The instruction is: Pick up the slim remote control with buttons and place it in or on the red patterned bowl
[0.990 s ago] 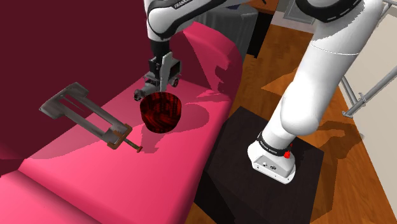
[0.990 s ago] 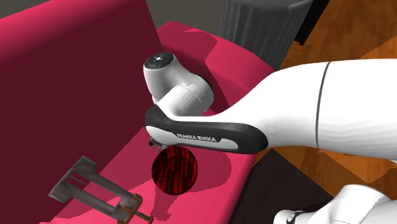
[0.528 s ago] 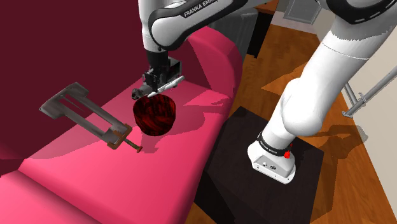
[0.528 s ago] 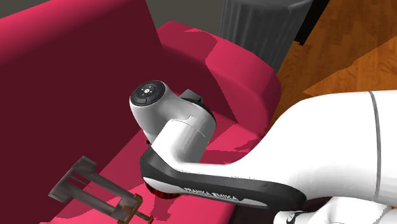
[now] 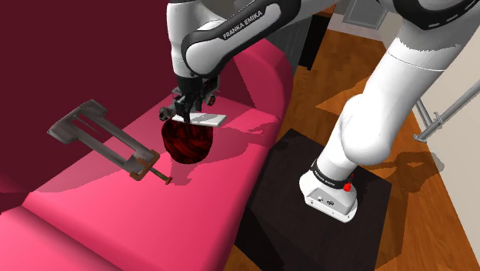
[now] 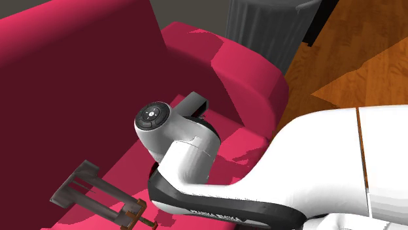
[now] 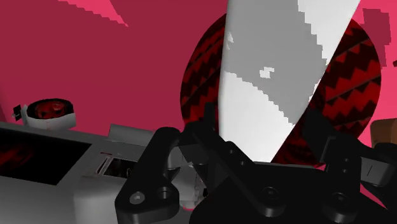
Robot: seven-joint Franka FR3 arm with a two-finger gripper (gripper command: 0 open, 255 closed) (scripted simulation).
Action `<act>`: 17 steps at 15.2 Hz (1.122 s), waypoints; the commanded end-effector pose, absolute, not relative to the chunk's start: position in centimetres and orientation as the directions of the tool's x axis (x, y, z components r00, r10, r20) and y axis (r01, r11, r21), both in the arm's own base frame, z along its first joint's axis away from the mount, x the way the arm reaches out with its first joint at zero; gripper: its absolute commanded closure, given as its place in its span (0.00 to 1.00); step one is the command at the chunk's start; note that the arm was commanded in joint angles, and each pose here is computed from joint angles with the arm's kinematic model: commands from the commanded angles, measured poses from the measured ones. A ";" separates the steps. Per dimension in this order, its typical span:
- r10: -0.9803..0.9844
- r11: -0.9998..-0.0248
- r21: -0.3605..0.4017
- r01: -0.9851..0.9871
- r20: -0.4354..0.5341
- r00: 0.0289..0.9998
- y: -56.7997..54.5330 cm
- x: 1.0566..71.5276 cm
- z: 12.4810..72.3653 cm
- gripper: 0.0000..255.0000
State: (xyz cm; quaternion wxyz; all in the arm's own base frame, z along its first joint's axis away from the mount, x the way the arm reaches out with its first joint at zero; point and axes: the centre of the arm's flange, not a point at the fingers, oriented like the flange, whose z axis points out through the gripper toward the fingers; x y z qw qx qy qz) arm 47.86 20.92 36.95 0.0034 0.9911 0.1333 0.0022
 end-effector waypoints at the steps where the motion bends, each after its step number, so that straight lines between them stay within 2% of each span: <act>1: 0.264 -0.964 0.007 0.264 0.004 0.964 20.9 47.8 35.8 1.00; 7: 0.264 -0.964 0.007 0.264 0.004 0.964 20.9 47.8 32.8 1.00; 15: 0.264 -0.964 0.007 0.264 0.004 0.964 20.9 47.8 32.8 1.00; 16: 0.264 -0.964 0.007 0.264 0.004 0.964 20.9 47.8 32.8 0.00; 17: 0.264 -0.964 0.007 0.264 0.004 0.964 21.0 47.9 32.8 0.00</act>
